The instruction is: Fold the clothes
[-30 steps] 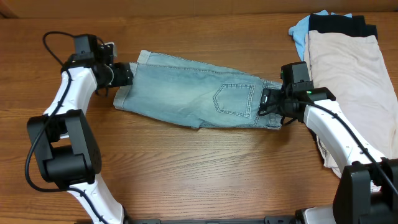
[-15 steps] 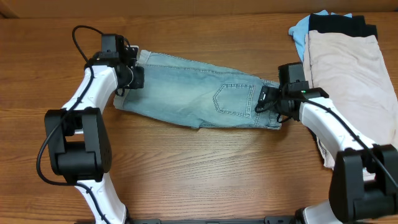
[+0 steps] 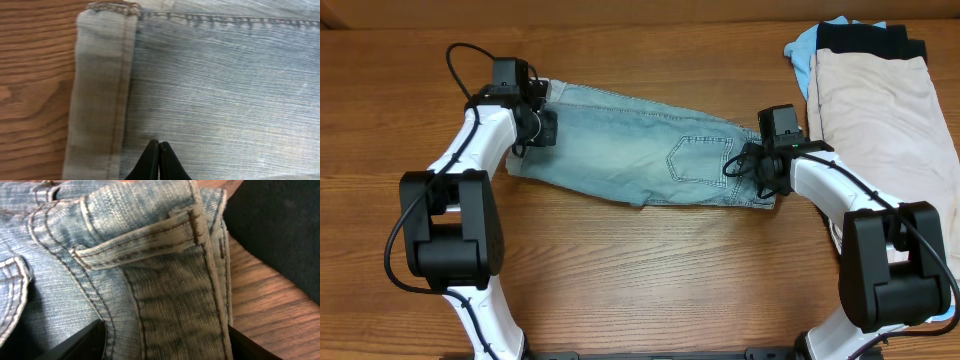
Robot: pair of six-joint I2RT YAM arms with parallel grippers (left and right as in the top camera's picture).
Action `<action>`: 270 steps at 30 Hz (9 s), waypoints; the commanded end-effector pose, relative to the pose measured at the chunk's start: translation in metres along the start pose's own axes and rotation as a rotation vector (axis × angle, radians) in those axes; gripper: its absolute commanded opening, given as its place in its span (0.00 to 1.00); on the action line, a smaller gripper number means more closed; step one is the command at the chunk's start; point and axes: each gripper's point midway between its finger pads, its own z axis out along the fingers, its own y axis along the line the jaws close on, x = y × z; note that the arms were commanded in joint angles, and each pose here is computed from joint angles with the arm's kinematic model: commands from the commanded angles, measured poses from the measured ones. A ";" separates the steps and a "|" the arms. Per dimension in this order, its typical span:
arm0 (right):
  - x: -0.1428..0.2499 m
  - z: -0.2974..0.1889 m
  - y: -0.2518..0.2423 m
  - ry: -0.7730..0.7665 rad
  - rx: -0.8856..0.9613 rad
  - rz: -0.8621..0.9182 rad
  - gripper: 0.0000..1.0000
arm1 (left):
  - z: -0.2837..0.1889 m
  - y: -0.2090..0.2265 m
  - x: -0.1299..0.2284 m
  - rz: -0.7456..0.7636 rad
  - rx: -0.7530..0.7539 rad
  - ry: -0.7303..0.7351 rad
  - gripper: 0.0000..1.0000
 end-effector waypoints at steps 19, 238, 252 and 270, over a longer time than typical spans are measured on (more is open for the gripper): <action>0.027 0.014 0.021 0.123 -0.153 -0.071 0.04 | -0.005 -0.012 0.018 -0.119 0.001 0.086 0.04; -0.075 -0.116 0.093 0.045 -0.278 -0.264 0.85 | 0.076 -0.016 0.050 -0.645 0.130 0.332 0.04; -0.079 -0.116 0.096 0.030 -0.285 -0.262 0.85 | 0.052 0.210 0.051 -1.662 0.084 0.049 0.04; -0.087 -0.117 0.101 -0.005 -0.302 -0.261 0.85 | 0.036 0.266 -0.016 -1.606 0.161 -0.341 0.93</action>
